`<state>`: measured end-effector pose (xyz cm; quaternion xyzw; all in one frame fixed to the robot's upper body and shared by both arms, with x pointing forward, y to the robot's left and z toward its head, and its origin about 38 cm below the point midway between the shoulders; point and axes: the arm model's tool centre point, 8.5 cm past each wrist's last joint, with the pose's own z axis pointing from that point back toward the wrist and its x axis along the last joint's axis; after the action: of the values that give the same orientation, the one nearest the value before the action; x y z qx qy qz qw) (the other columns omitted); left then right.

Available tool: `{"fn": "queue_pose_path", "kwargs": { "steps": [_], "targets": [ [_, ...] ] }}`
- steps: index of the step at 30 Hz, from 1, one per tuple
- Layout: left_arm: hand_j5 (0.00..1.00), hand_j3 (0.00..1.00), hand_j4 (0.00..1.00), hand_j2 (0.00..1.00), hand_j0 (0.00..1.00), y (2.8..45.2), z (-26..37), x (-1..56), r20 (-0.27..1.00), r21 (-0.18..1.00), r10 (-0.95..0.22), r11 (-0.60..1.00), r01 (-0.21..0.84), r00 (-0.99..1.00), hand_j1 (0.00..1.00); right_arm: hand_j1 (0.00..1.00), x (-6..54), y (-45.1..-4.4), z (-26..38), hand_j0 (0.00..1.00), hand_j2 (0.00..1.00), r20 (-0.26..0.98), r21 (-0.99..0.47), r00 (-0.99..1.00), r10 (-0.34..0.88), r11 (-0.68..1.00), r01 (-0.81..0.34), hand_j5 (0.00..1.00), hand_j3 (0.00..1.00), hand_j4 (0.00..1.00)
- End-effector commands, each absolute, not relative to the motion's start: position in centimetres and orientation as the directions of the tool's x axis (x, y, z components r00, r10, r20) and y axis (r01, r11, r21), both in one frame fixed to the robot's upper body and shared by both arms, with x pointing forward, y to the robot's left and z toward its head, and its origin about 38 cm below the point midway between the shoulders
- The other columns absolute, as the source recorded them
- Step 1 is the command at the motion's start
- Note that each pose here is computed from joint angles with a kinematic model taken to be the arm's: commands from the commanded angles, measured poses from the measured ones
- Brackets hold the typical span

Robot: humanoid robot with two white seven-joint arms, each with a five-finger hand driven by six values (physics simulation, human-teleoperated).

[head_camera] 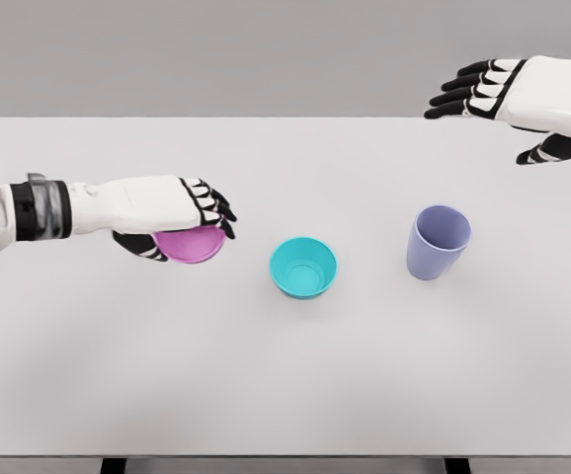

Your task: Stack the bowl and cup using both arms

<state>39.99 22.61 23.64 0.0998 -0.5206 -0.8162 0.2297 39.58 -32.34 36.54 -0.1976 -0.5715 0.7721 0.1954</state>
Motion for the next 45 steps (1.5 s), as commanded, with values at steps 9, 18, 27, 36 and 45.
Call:
{"fn": "queue_pose_path", "kwargs": {
  "steps": [9, 18, 27, 36, 45],
  "targets": [
    [0.73, 0.73, 0.73, 0.73, 0.73, 20.4, 23.4, 39.9, 0.099, 0.909, -0.443, -0.324, 0.262, -0.891, 0.73, 1.00, 39.3, -33.4, 36.8, 1.00, 1.00, -0.089, -0.954, -0.832, 0.548, -0.286, -0.086, 1.00, 1.00, 1.00],
    [0.73, 0.73, 0.73, 0.73, 0.73, 18.1, 23.0, 39.7, 0.121, 0.917, -0.406, -0.304, 0.259, -0.906, 0.73, 1.00, 38.3, -35.1, 38.4, 1.00, 1.00, -0.127, -0.954, -0.806, 0.579, -0.295, -0.062, 1.00, 1.00, 1.00],
    [0.73, 0.73, 0.73, 0.73, 0.73, 15.4, 22.9, 39.7, 0.109, 0.927, -0.368, -0.297, 0.228, -0.923, 0.73, 1.00, 38.9, -31.3, 34.1, 1.00, 1.00, -0.028, -0.955, -0.865, 0.500, -0.270, -0.125, 1.00, 1.00, 1.00],
    [0.73, 0.73, 0.73, 0.73, 0.73, 12.7, 22.3, 39.4, 0.107, 0.930, -0.327, -0.302, 0.211, -0.939, 0.73, 1.00, 38.2, -30.8, 32.4, 1.00, 1.00, -0.054, -0.922, -0.877, 0.478, -0.360, -0.140, 1.00, 1.00, 1.00],
    [0.74, 0.74, 0.74, 0.74, 0.74, 11.4, 21.2, 40.1, 0.129, 0.924, -0.327, -0.303, 0.233, -0.936, 0.74, 1.00, 38.0, -30.7, 31.1, 1.00, 1.00, -0.029, -0.909, -0.881, 0.473, -0.380, -0.174, 1.00, 1.00, 1.00]
  ]
}}
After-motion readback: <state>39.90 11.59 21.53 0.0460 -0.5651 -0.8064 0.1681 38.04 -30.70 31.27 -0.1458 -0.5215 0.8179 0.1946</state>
